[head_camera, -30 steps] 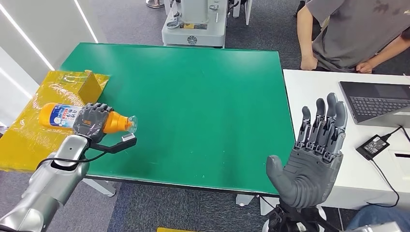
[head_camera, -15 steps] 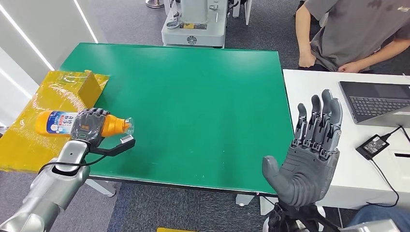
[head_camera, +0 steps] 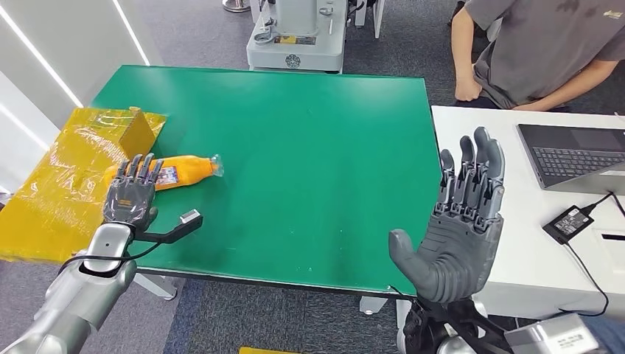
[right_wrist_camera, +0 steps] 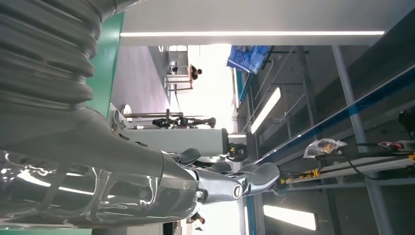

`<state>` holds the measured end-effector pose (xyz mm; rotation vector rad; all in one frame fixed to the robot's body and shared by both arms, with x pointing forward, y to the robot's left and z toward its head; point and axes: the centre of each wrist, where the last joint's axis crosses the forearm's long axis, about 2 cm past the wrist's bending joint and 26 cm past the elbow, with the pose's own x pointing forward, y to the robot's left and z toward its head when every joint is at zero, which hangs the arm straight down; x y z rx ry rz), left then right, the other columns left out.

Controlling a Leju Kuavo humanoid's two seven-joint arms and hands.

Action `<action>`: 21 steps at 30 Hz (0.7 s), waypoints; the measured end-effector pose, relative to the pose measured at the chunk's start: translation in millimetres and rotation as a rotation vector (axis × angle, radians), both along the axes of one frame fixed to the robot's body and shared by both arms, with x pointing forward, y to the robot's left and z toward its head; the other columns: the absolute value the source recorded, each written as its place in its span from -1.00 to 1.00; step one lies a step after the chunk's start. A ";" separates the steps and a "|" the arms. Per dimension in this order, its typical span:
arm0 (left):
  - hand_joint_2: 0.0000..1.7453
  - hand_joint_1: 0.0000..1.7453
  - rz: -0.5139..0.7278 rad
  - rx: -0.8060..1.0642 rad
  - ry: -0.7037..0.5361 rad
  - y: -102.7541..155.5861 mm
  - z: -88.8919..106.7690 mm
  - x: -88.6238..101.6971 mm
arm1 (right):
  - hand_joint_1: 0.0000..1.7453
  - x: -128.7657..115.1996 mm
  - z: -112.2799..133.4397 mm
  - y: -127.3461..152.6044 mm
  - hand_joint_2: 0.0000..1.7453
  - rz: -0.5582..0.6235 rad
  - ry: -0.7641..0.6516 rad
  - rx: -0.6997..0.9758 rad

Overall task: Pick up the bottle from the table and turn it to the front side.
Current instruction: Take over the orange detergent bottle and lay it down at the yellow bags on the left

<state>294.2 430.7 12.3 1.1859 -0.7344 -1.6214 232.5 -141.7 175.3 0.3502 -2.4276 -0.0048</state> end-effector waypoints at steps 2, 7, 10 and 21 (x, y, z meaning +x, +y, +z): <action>1.00 -1.00 0.010 -0.003 0.000 -0.6 -1.7 -2.1 | -1.00 0.7 -0.5 0.2 1.00 0.005 0.001 -0.003; 1.00 -1.00 0.024 -0.019 -0.041 -0.9 -4.0 -5.9 | -1.00 2.6 -1.6 0.6 1.00 0.013 0.003 -0.009; 1.00 -1.00 0.025 -0.051 -0.122 -1.6 -4.7 -8.5 | -1.00 3.5 -2.3 0.6 1.00 0.020 0.004 -0.014; 1.00 -1.00 -0.168 -0.671 -0.755 -58.4 49.0 31.8 | -1.00 7.0 -3.2 0.2 1.00 0.009 0.008 -0.017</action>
